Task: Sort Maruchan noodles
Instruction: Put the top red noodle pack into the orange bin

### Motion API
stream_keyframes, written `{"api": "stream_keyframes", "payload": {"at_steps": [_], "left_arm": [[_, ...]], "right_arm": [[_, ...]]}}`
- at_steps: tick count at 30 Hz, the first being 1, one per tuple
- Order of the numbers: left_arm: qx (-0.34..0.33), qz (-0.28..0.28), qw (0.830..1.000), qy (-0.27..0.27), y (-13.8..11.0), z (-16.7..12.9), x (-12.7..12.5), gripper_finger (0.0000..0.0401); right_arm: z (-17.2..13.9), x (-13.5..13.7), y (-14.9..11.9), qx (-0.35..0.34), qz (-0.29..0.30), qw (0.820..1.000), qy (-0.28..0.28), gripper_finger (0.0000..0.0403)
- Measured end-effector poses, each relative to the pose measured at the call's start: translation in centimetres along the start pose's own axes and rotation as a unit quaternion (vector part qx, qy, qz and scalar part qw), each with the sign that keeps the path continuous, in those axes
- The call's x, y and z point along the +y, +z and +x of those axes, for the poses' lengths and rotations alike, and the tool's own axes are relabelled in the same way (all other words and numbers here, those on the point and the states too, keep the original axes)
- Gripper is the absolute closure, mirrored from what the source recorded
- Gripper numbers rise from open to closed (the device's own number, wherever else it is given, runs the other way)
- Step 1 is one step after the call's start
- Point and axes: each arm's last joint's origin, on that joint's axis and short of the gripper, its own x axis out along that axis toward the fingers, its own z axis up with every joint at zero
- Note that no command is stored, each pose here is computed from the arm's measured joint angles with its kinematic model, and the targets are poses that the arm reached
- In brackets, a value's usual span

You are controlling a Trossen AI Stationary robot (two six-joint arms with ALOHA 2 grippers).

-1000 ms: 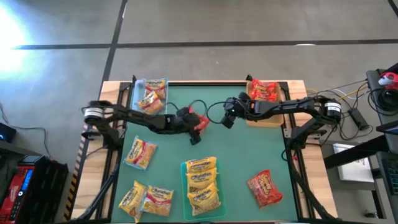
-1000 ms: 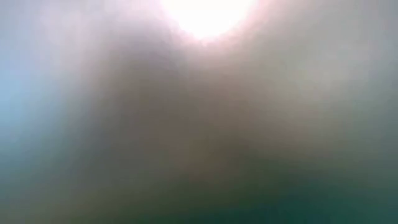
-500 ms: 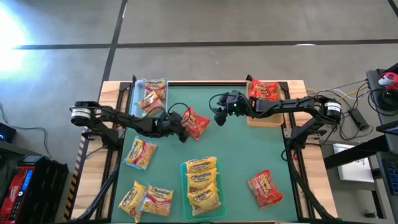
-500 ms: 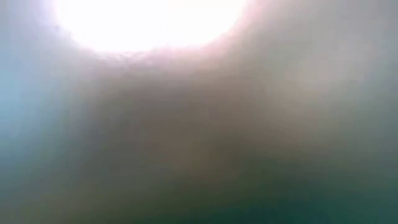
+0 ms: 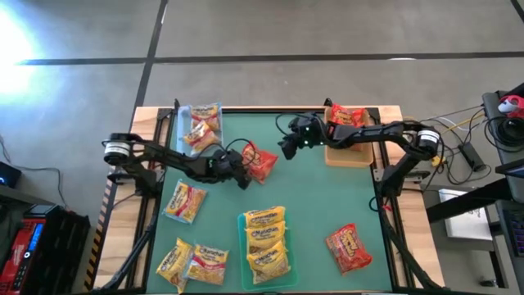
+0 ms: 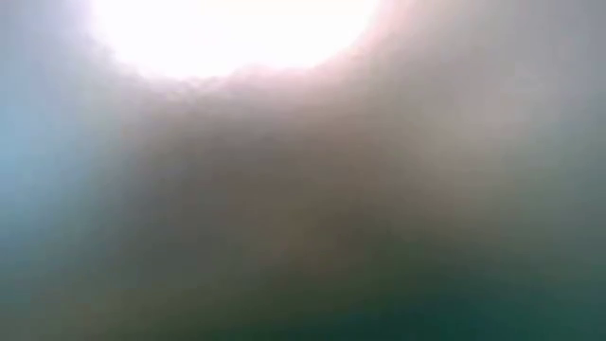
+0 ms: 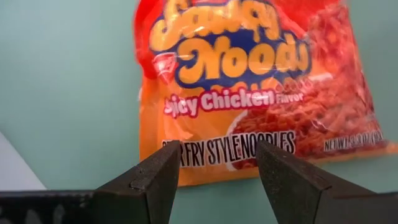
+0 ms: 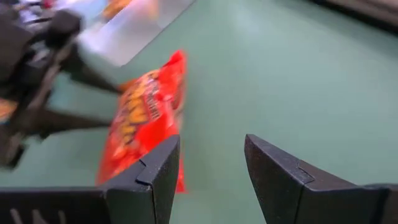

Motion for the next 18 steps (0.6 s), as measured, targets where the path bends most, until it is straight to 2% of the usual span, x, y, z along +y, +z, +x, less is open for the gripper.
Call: {"api": "stream_keyframes", "payload": {"at_steps": [4,9,14,18], "left_arm": [[-0.001,0.025,1.000,0.002,0.8,1.1,-0.8,0.0205],[-0.015,0.065,0.998,0.013,1.7,2.3,-1.9,0.0205],[-0.012,0.098,0.995,0.028,1.8,2.6,-1.9,0.0205],[0.011,0.095,0.994,0.053,1.0,2.4,-1.2,0.0205]], "right_arm": [[-0.1,-0.2,0.2,-0.020,-0.018,0.999,-0.047,0.0232],[-0.5,-0.1,0.3,-0.018,-0.016,0.999,-0.048,0.0232],[-0.5,-0.4,-0.5,0.023,-0.021,0.998,-0.060,0.0232],[-0.7,-0.7,-1.3,0.068,-0.034,0.994,-0.075,0.0232]]}}
